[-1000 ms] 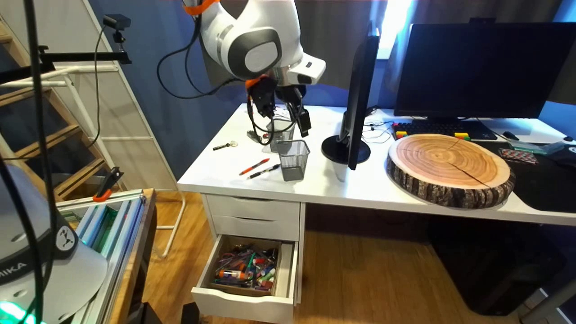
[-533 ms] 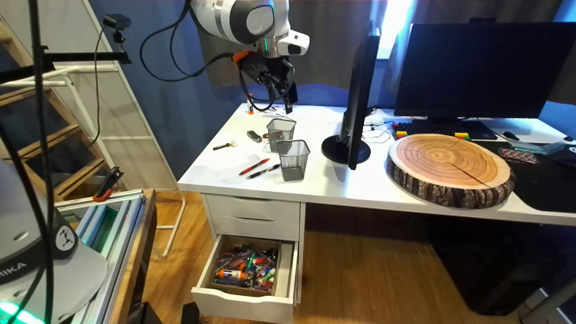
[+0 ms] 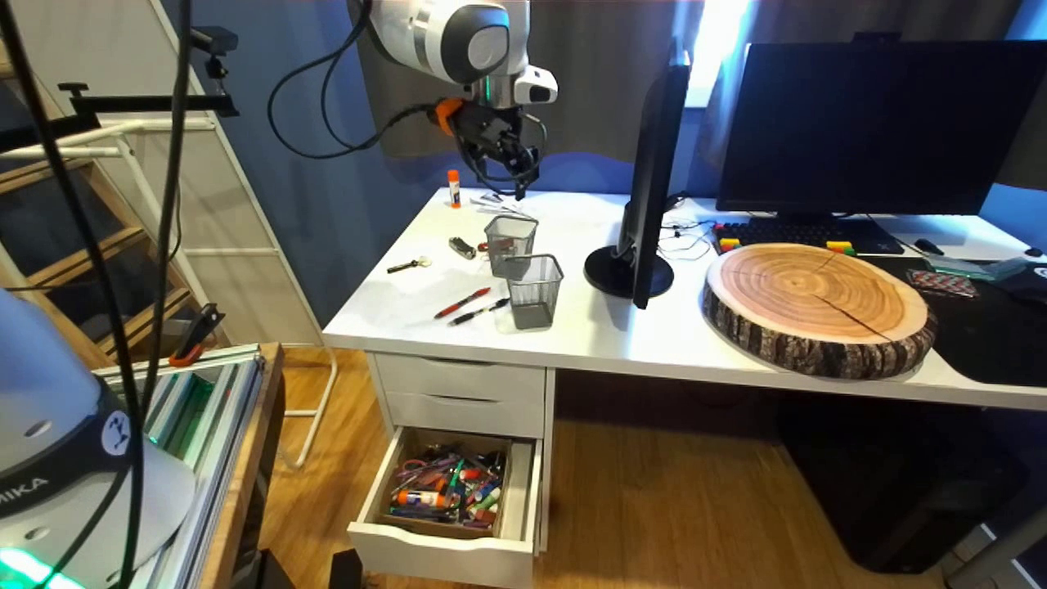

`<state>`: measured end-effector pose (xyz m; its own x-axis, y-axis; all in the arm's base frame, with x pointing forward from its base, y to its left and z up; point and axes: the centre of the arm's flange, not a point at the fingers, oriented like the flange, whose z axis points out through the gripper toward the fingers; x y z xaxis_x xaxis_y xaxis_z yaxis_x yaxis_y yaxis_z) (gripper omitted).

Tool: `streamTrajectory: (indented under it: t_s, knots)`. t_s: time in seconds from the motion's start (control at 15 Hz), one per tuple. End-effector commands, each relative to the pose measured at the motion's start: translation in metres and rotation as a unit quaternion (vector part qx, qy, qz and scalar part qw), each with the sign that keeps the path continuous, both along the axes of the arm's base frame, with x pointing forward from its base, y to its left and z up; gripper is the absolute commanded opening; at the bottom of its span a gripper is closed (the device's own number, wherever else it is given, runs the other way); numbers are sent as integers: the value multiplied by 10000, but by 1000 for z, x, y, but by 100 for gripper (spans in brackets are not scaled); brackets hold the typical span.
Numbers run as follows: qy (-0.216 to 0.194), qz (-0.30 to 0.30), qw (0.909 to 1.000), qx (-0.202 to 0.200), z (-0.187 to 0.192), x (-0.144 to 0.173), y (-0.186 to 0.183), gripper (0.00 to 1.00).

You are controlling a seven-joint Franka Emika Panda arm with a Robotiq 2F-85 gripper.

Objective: Unstack the pen holders then restack them from left to right

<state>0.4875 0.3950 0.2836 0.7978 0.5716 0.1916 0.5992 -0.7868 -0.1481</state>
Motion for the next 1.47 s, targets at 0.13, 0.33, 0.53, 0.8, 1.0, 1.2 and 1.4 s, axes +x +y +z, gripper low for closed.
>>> streamTrajectory:
  t_s: [0.13,0.33,0.53,0.8,1.0,1.2,1.4]
  knots:
    - [-136,692,9974,-164,-34,36,15,100]
    - [-177,899,9956,-185,-46,46,18,100]
    - [-231,1062,9939,-191,-57,52,21,100]
    - [-239,1208,9922,-214,-72,58,24,100]
    - [-362,1190,9918,-297,-83,61,27,100]
    - [-473,1140,9916,-383,-91,66,27,100]
    - [-508,1100,9917,-433,-95,71,26,80]
